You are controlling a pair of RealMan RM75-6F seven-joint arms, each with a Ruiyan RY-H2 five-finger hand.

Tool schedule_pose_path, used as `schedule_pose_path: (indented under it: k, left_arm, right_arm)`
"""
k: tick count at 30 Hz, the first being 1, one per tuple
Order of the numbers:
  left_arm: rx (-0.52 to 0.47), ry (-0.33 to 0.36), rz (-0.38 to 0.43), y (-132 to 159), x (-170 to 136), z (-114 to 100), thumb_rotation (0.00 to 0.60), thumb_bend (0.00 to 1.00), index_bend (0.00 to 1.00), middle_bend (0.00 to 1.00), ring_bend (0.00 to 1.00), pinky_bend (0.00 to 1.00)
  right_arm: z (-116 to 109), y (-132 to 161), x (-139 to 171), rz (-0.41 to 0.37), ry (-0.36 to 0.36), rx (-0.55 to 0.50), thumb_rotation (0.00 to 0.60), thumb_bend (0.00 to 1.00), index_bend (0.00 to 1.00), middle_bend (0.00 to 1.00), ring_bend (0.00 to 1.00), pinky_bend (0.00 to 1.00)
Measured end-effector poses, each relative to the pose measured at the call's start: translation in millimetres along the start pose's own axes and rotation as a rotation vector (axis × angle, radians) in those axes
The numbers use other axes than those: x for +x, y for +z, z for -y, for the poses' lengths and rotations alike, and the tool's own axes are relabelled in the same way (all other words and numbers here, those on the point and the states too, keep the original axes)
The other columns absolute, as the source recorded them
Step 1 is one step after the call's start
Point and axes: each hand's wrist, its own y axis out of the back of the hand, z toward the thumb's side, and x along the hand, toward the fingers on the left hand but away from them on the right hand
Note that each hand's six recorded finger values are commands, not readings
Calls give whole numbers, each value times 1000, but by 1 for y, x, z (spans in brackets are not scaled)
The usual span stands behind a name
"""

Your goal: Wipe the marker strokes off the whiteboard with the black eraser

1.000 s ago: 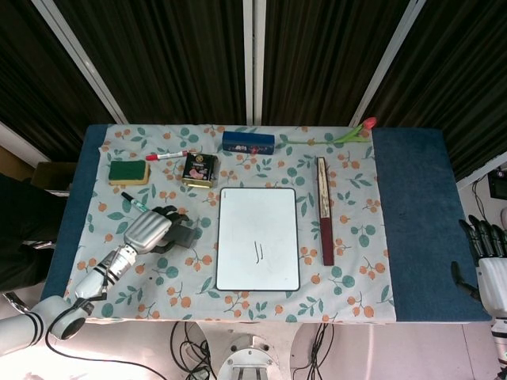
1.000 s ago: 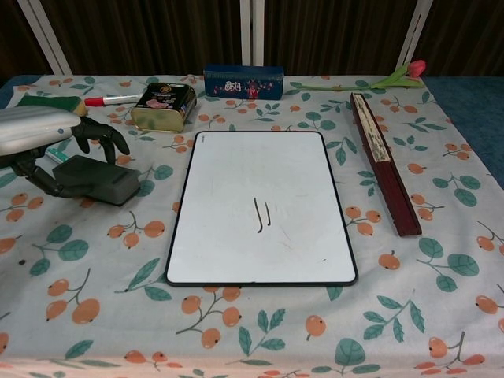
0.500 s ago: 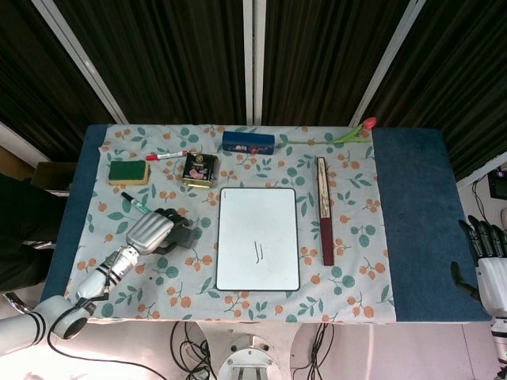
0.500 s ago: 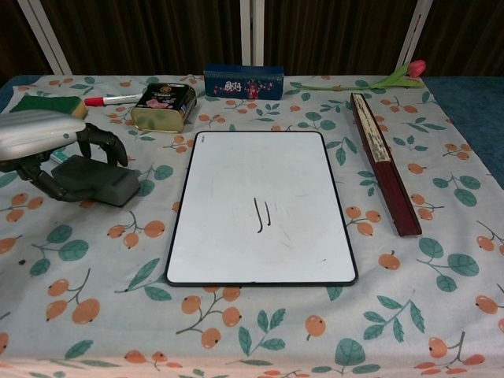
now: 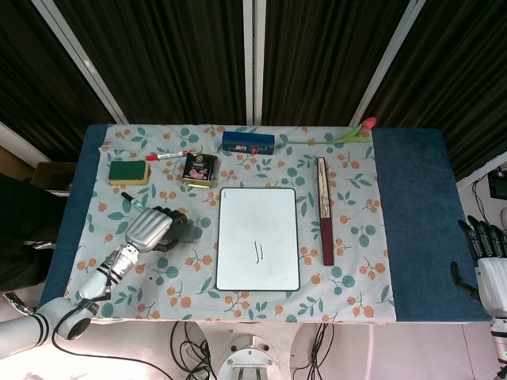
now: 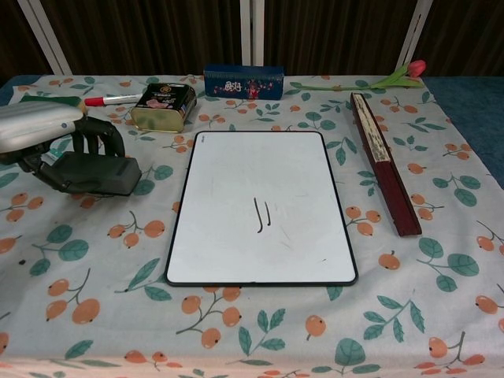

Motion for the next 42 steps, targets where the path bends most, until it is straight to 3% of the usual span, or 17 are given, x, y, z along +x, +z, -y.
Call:
schedule_pose_path:
  k: [5,12,15,21,28,42]
  left_arm:
    - [-30,34,45,17,-2,-9,600,355,546,586,450,476]
    - [-3,82,225,79,-6,-18,600,356,541,590,451,469]
    - [11,82,307,112,-5,-15,600,356,542,591,452,469]
    - [8,62,392,158,8,3,600,365,553,604,465,470]
    - [18,57,411,183,25,18,600,379,574,624,483,473]
    - [57,27,352,180,39,41,600,390,578,627,486,474]
  right_arm:
    - [1,0,-1,-1,3,-3,600,377,0,0,0,0]
    - [1,1,-4,-2,1,-6,600,378,0,0,0,0]
    - [0,1,-4,-2,-3,-9,600,377,0,0,0,0]
    - [0,-3,-1,9,1,-9,600,377,0,0,0,0]
    - [-5,-11,1,25,-15,-14,600,378,0,0,0,0]
    - [-5,-15,1,30,-14,-18,600,377,0,0,0,0]
